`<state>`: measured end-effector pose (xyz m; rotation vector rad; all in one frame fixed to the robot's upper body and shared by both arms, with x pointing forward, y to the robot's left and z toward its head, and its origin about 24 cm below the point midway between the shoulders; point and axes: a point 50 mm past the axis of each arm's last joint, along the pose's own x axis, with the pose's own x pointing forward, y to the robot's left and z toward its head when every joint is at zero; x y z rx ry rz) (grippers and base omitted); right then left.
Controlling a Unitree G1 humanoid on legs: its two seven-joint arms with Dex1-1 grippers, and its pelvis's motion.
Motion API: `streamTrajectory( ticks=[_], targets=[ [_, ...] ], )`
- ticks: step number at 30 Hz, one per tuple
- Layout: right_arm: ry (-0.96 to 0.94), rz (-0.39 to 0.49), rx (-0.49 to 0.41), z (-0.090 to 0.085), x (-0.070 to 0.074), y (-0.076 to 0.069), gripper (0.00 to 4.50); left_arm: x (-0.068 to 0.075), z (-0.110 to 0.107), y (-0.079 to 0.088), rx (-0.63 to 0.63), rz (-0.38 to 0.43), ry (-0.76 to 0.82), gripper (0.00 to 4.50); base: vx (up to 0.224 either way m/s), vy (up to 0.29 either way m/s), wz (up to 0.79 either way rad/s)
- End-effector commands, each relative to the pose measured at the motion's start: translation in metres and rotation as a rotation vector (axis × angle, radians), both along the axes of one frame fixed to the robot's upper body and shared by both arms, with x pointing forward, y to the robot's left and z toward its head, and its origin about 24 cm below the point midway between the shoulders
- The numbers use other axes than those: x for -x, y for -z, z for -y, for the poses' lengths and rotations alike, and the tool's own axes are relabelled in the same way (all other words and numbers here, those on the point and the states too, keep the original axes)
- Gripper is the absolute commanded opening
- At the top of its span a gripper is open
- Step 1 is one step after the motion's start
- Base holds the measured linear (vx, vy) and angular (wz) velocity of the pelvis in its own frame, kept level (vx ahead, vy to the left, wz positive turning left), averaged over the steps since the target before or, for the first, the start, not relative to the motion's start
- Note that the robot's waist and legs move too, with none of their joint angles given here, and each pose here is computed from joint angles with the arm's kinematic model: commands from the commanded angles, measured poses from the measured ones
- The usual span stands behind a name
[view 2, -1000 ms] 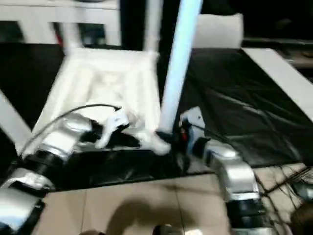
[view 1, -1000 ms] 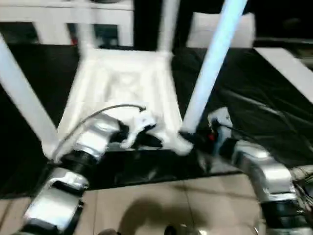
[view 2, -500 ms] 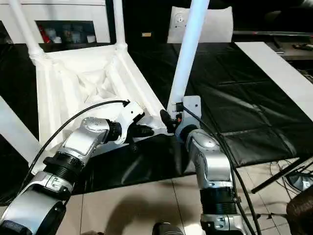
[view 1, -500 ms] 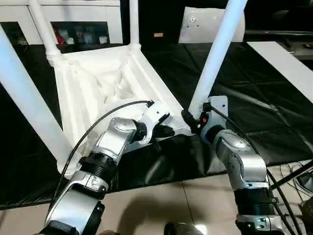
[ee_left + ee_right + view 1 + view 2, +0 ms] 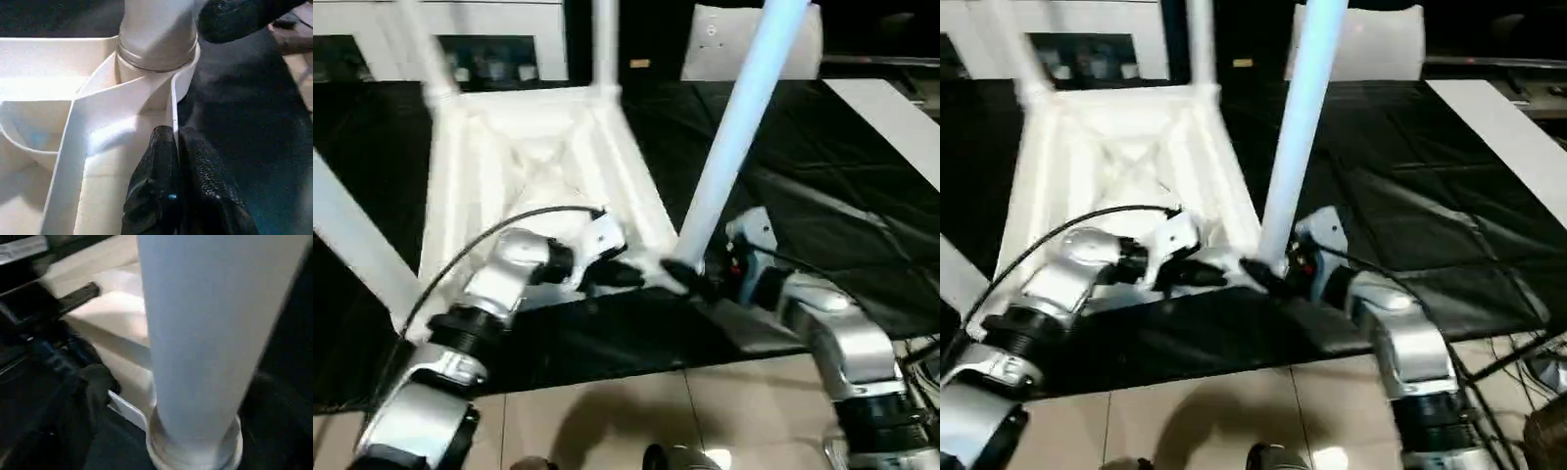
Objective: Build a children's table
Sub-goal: Rotate leg to tighten
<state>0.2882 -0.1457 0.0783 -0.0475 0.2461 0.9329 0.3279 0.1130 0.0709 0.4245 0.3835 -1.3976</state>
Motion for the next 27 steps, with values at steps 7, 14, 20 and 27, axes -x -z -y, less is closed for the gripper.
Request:
streamTrajectory(
  ticks=[7,14,20,27],
  targets=[
    [-0.205,0.004,0.076,0.021,0.002,-0.007,4.45,0.011,-0.005,0.001,-0.09,-0.07,0.252,0.0,0.0,0.0,0.0],
    [-0.411,-0.043,0.053,0.021,0.004,-0.011,4.12,0.016,-0.011,0.003,-0.157,-0.105,0.387,0.0,0.0,0.0,0.0],
    [-0.497,-0.08,0.037,0.017,0.006,-0.008,3.64,0.016,-0.008,0.002,-0.163,-0.105,0.427,0.0,0.0,0.0,0.0],
    [-0.547,-0.098,0.03,0.013,0.007,-0.007,2.93,0.016,-0.008,0.002,-0.167,-0.098,0.436,0.0,0.0,0.0,0.0]
  ],
)
